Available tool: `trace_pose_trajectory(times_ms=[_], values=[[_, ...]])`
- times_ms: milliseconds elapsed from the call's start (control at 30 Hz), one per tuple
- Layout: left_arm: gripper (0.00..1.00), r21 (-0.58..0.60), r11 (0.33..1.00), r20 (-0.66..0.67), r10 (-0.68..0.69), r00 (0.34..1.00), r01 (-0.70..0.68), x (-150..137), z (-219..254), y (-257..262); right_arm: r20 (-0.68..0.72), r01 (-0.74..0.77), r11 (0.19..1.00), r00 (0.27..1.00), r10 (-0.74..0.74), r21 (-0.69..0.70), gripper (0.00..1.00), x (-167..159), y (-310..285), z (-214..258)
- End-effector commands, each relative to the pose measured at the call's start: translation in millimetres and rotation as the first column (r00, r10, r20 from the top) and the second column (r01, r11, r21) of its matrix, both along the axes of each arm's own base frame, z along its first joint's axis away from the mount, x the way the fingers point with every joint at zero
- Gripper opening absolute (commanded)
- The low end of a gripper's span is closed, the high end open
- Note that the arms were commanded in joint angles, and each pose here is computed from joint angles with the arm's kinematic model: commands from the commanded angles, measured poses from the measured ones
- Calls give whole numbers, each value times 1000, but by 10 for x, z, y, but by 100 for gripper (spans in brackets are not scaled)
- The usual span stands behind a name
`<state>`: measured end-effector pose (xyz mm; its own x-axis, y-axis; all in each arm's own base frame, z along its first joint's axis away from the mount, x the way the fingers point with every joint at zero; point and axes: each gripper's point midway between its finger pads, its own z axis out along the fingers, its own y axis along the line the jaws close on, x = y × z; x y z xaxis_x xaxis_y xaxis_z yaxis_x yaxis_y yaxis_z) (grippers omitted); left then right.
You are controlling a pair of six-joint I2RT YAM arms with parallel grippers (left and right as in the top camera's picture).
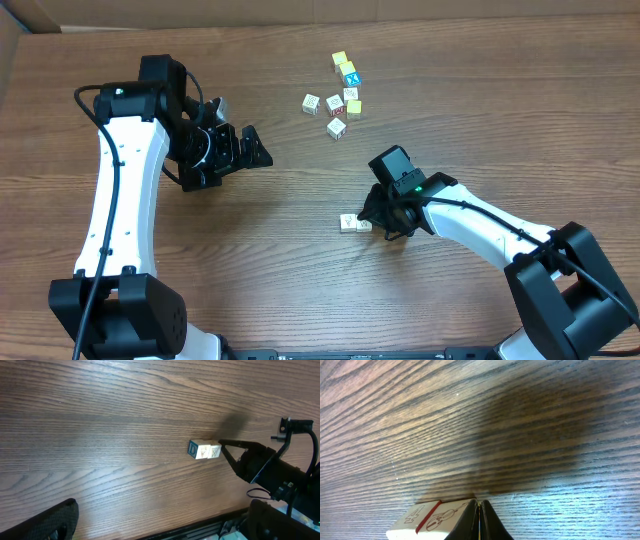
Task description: Flip 4 blocks
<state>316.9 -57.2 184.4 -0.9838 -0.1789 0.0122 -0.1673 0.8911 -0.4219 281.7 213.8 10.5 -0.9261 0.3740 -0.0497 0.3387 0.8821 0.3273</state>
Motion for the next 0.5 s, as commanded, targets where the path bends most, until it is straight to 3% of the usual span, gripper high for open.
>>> trace_pose_trajectory(times_ms=[0, 200, 467], values=[[100, 2, 1000, 23, -13, 1000, 13, 41, 44, -7, 39, -26, 1000, 999, 26, -3, 4, 63, -36, 126], [100, 2, 1000, 23, -13, 1000, 13, 41, 44, -7, 29, -56, 998, 998, 56, -20, 4, 105, -63, 352], [100, 2, 1000, 23, -13, 1000, 13, 41, 44, -7, -112, -65, 998, 992, 65, 0, 4, -263, 23, 293]])
